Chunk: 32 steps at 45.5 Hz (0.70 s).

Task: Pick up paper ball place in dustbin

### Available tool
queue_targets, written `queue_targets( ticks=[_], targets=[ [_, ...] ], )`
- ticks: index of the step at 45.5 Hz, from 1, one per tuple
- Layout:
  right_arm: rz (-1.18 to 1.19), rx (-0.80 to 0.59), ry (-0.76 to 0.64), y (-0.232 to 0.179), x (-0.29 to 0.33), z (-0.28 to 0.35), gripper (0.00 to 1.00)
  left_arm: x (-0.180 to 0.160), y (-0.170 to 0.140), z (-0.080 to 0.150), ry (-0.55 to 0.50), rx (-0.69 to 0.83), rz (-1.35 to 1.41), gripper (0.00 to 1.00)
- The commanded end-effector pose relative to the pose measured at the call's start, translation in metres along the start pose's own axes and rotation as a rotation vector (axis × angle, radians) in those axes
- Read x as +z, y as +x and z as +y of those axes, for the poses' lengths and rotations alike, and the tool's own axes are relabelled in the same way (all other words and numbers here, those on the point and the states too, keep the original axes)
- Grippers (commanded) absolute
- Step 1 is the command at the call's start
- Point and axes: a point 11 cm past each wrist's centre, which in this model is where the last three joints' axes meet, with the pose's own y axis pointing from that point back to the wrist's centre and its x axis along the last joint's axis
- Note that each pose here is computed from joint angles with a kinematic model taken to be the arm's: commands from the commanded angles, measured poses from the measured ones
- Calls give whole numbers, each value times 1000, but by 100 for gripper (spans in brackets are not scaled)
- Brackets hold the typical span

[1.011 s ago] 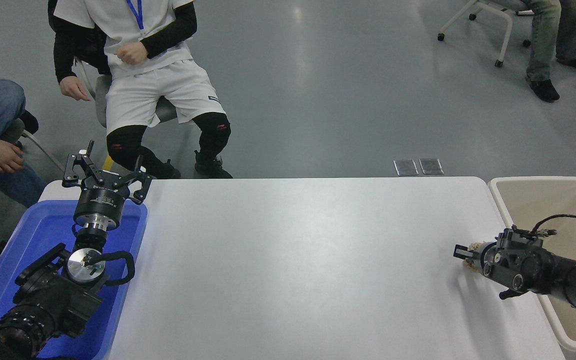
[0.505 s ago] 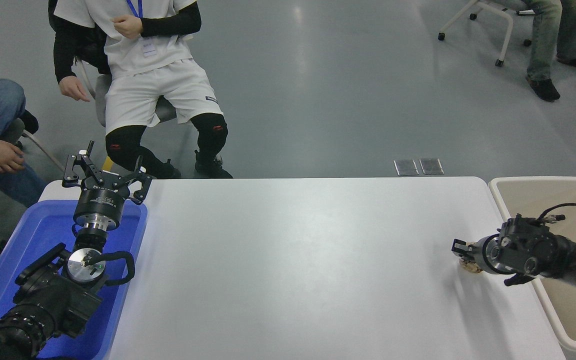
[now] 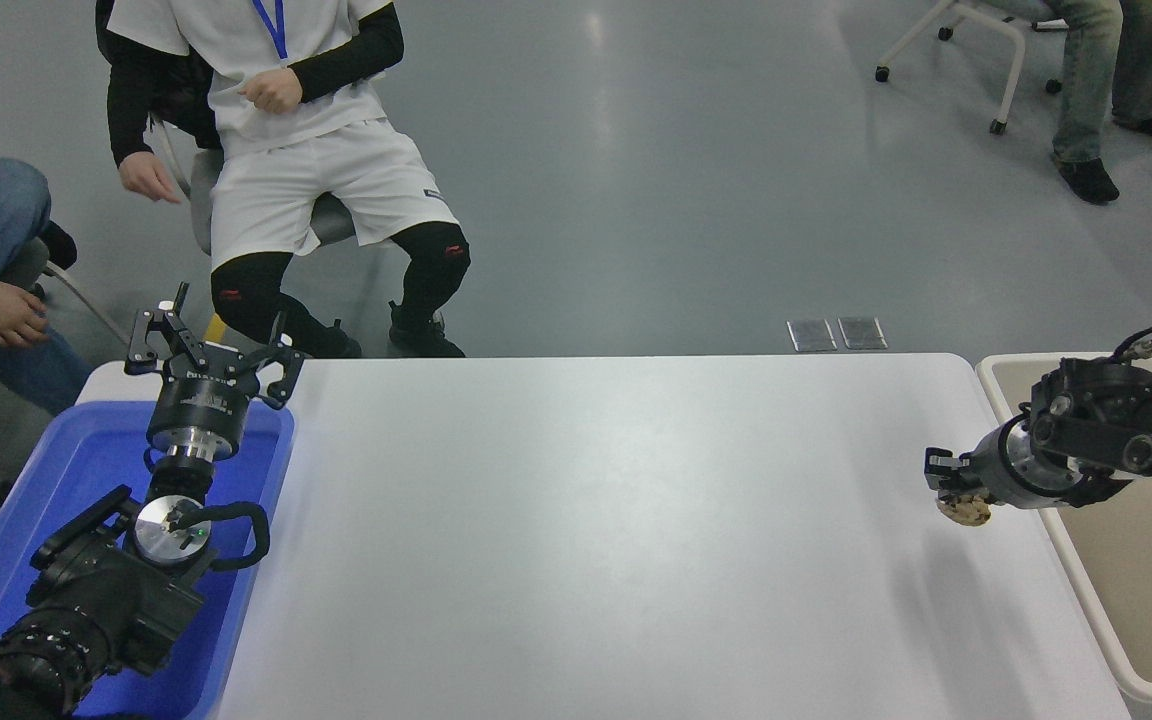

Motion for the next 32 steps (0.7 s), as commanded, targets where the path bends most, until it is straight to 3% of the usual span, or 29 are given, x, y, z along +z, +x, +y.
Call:
queue_targets(
  ticks=[1,18,32],
  targets=[
    [89,-92,17,27,-13,71,0,0,0,0,0,0,0,99],
    [241,68,-17,55,-39,186,0,0,0,0,0,0,0,99],
    [272,149,-14,63,-48,229,0,0,0,0,0,0,0,99]
  ],
)
